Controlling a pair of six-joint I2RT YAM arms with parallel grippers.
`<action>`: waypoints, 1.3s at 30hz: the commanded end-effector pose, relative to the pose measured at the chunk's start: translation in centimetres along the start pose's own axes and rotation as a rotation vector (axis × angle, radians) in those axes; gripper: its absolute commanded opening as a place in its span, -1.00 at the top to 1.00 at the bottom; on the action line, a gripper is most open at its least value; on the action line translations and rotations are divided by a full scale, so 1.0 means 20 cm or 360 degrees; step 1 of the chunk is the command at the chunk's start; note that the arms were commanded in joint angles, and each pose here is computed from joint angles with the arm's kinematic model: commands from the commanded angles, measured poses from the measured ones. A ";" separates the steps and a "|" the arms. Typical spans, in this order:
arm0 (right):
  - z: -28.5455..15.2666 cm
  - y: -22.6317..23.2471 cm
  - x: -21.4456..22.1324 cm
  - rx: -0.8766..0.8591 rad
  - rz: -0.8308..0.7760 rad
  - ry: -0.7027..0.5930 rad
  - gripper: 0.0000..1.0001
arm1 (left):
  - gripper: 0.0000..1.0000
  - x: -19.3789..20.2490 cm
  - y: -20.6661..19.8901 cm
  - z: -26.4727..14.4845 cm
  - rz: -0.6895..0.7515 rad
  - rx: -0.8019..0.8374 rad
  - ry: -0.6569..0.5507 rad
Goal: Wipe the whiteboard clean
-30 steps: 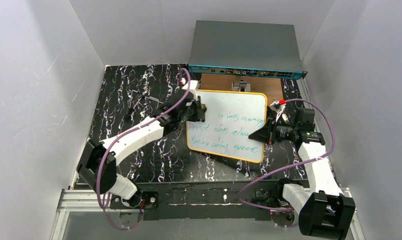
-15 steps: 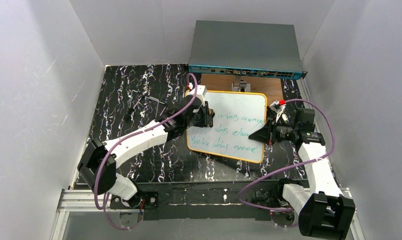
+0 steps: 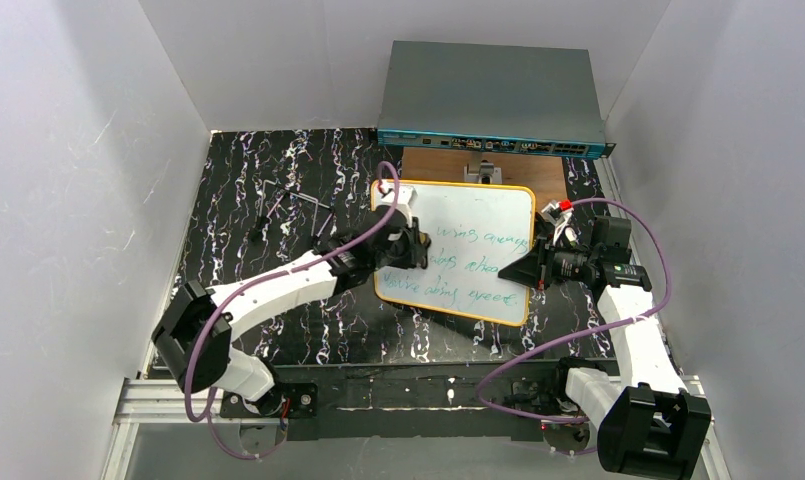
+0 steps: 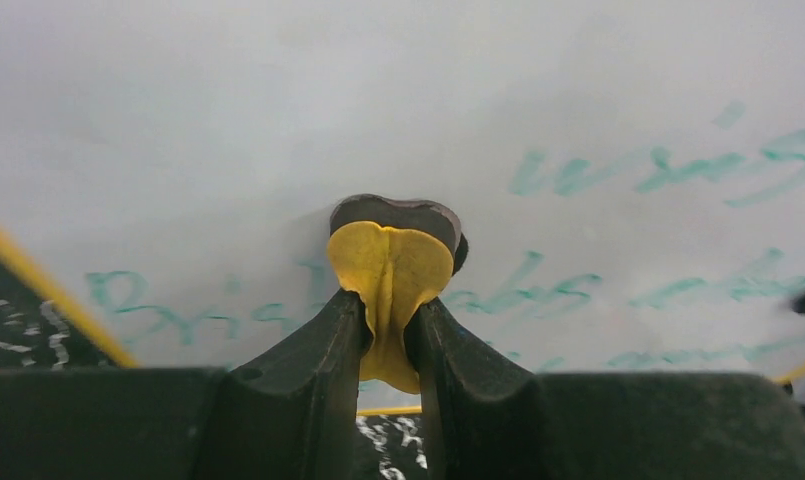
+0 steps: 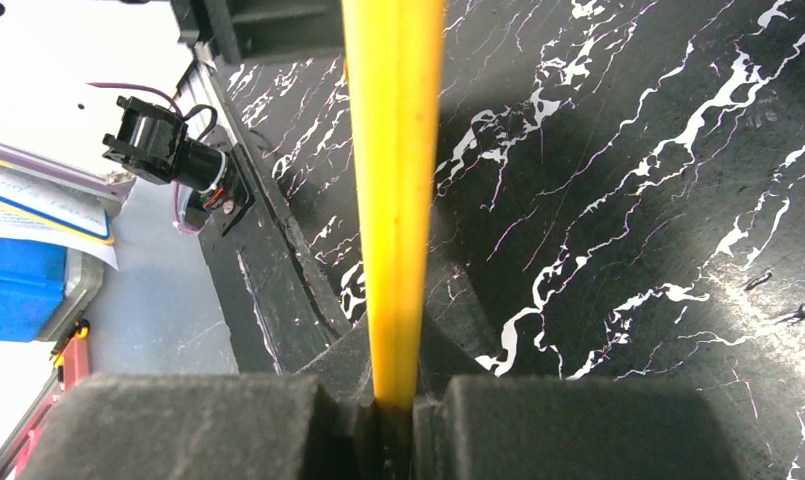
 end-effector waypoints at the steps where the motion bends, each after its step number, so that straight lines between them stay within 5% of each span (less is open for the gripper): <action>1: -0.02 0.11 -0.12 -0.0153 -0.0254 -0.0081 0.97 | 1.00 -0.06 -0.10 -0.01 0.0075 0.0011 -0.0051; 8: -0.02 0.11 -0.12 -0.0157 -0.0257 -0.0082 0.97 | 1.00 -0.09 0.24 -0.07 -0.0111 -0.0145 -0.0111; 18: -0.02 0.10 -0.12 -0.0141 -0.0252 -0.0082 0.97 | 1.00 -0.04 -0.22 -0.01 0.0096 0.0167 -0.0009; 27: -0.02 0.10 -0.12 -0.0144 -0.0258 -0.0086 0.97 | 1.00 -0.14 0.20 -0.04 -0.0118 -0.0100 -0.0069; 35: -0.02 0.10 -0.12 -0.0136 -0.0254 -0.0084 0.97 | 1.00 -0.21 -0.31 0.03 0.0104 0.0212 -0.0046; 39: -0.03 0.10 -0.12 -0.0133 -0.0261 -0.0089 0.97 | 1.00 -0.24 -0.35 0.05 0.0133 0.0175 -0.0055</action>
Point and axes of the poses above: each gripper's point midway between its finger pads, its own z axis out along the fingers, its own y axis along the line the jaws close on, x = y × z, the point moved 2 cm from there along -z, back along the fingers, and after that the axes turned 1 degree about z, right-handed, at the moved point
